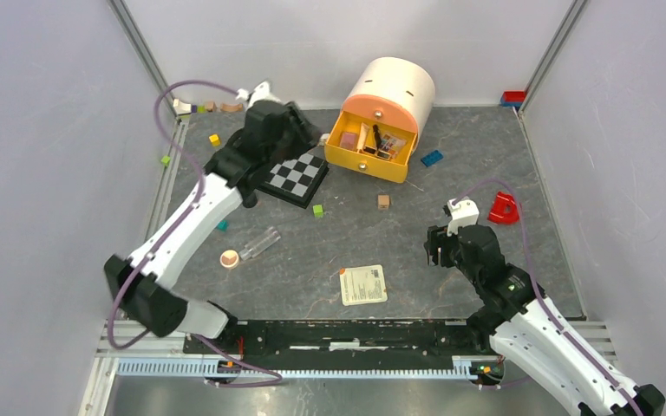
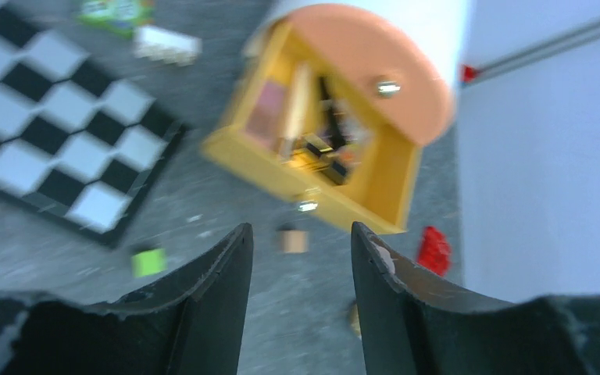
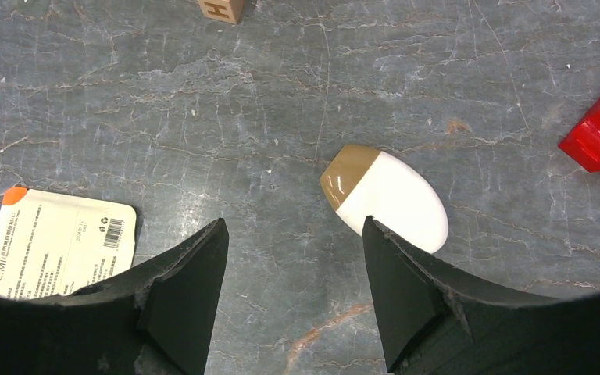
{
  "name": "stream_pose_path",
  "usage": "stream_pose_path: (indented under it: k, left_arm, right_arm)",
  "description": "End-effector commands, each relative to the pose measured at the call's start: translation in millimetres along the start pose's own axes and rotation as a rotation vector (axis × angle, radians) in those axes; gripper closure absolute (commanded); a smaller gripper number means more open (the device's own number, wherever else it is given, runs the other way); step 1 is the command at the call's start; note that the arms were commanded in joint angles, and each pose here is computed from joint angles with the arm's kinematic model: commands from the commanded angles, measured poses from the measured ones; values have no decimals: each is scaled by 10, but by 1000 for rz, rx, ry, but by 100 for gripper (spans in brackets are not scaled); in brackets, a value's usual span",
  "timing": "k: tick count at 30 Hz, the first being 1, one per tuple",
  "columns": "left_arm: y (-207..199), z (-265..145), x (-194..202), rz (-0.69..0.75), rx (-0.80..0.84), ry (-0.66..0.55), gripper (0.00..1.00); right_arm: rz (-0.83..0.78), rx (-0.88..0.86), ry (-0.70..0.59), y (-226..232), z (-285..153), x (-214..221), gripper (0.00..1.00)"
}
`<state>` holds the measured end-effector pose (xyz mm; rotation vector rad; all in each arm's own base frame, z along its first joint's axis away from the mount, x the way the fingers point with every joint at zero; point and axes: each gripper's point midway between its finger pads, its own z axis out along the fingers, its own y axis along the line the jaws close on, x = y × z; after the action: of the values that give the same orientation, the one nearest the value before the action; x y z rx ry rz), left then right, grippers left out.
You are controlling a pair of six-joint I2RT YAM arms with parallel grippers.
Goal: Organize the makeup
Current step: Pick up the makeup from the center of the board.
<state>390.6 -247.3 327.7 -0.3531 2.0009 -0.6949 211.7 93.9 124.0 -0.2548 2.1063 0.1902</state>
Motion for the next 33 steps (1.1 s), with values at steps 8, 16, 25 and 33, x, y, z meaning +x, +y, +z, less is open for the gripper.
stream_pose_path:
  k: [8,16,25,33]
  left_arm:
    - [2235,-659,377,-27,-469,10,40]
    - [3018,-428,881,-168,-625,136,33]
    - [3385,-211,801,-191,-725,119,21]
    - [3409,103,696,-183,-694,121,15]
  right_arm:
    - [27,-39,-30,93,60,-43,30]
    - [7,-50,-9,118,81,-26,29]
    - [-24,-29,6,80,112,-15,29]
    - [-33,-34,17,95,131,-23,29]
